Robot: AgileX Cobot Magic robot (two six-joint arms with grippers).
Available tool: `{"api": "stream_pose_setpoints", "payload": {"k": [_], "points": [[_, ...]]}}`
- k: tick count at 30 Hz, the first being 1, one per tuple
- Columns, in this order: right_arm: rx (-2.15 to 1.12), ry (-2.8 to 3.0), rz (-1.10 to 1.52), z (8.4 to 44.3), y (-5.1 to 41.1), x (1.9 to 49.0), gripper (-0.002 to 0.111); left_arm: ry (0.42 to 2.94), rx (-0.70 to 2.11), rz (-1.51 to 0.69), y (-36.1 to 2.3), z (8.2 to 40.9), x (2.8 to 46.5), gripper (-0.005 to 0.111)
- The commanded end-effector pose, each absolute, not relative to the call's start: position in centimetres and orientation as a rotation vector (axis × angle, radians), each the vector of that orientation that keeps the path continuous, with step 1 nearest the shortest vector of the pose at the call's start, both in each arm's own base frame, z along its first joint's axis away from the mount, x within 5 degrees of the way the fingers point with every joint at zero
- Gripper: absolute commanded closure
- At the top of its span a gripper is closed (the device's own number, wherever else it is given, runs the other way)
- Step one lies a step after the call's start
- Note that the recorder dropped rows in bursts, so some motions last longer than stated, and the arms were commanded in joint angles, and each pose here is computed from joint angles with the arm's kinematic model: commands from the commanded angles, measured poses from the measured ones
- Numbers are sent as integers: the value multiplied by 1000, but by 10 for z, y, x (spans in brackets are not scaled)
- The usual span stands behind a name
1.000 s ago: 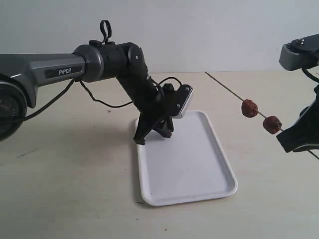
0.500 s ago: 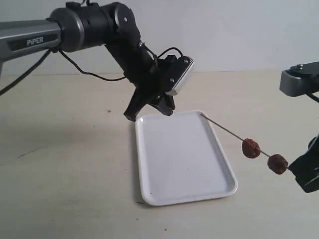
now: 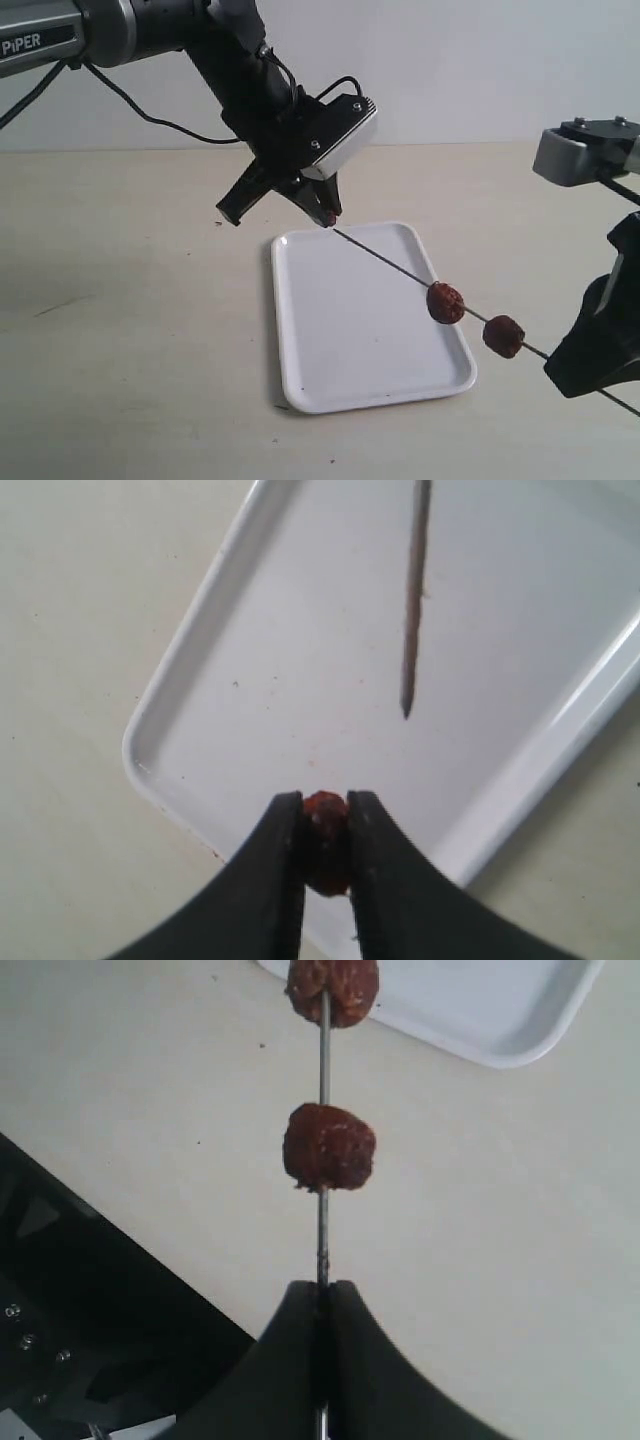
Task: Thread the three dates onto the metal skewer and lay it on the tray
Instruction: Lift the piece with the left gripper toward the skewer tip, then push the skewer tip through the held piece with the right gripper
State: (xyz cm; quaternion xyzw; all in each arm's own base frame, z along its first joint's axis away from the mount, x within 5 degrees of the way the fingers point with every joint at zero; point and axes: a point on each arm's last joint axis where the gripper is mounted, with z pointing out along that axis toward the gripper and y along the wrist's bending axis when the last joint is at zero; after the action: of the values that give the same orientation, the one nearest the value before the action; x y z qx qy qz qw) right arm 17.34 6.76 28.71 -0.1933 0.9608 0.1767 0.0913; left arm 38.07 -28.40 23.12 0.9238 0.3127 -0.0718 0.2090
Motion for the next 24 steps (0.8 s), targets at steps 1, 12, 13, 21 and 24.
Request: {"api": "stream_pose_setpoints", "payload": {"k": [1, 12, 13, 21, 24], "points": [[-578, 2818, 485, 288, 66, 175, 108, 851, 2563, -199, -283, 237, 380, 90], [-566, 2838, 484, 281, 68, 184, 108, 830, 2566, -198, -283, 238, 379, 90], [-566, 2844, 484, 280, 68, 185, 108, 824, 2563, -203, -283, 238, 379, 90], [-558, 2824, 471, 279, 68, 188, 108, 806, 2554, -215, -284, 238, 378, 90], [-560, 2819, 448, 279, 67, 189, 108, 806, 2554, -215, -284, 238, 378, 90]]}}
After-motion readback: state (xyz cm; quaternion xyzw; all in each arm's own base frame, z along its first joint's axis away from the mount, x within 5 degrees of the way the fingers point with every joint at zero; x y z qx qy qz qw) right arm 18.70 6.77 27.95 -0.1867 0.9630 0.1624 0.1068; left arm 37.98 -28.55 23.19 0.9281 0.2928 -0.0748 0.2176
